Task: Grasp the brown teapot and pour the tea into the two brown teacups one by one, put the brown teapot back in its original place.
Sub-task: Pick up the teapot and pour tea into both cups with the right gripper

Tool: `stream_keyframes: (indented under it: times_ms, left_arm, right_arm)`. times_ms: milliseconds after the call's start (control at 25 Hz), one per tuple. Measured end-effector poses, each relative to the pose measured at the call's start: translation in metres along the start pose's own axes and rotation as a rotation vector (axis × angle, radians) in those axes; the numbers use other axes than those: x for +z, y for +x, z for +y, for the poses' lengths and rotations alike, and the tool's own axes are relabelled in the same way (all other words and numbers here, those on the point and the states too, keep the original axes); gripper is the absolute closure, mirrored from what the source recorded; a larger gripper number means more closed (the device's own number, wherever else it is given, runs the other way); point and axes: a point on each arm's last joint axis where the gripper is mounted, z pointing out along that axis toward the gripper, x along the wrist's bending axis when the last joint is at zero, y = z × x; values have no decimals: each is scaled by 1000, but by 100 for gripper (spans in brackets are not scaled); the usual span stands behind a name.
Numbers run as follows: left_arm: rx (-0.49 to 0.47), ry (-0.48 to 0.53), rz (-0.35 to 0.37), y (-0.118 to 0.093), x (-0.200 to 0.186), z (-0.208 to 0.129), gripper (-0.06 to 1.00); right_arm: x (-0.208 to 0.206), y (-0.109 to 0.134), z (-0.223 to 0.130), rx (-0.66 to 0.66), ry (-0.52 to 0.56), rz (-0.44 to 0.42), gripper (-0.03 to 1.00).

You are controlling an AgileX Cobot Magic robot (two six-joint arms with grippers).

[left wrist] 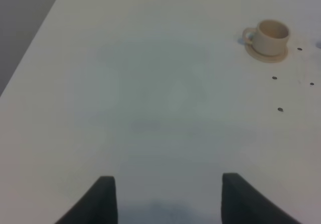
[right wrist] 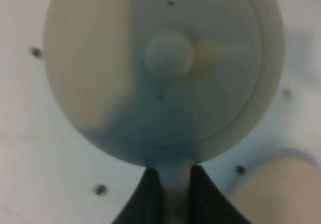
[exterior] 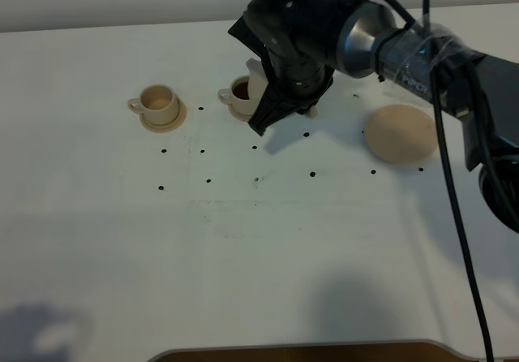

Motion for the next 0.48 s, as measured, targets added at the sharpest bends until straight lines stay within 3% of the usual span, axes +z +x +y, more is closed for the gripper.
stream_keyframes:
  times_ms: [160,480]
  left_arm:
    - [0,0,0,0,0,0,45]
    - [0,0,0,0,0,0,45]
  right_arm:
    - [10,3,-3,52,-6,51,85]
    - [23,11,-13,70,13,72,85]
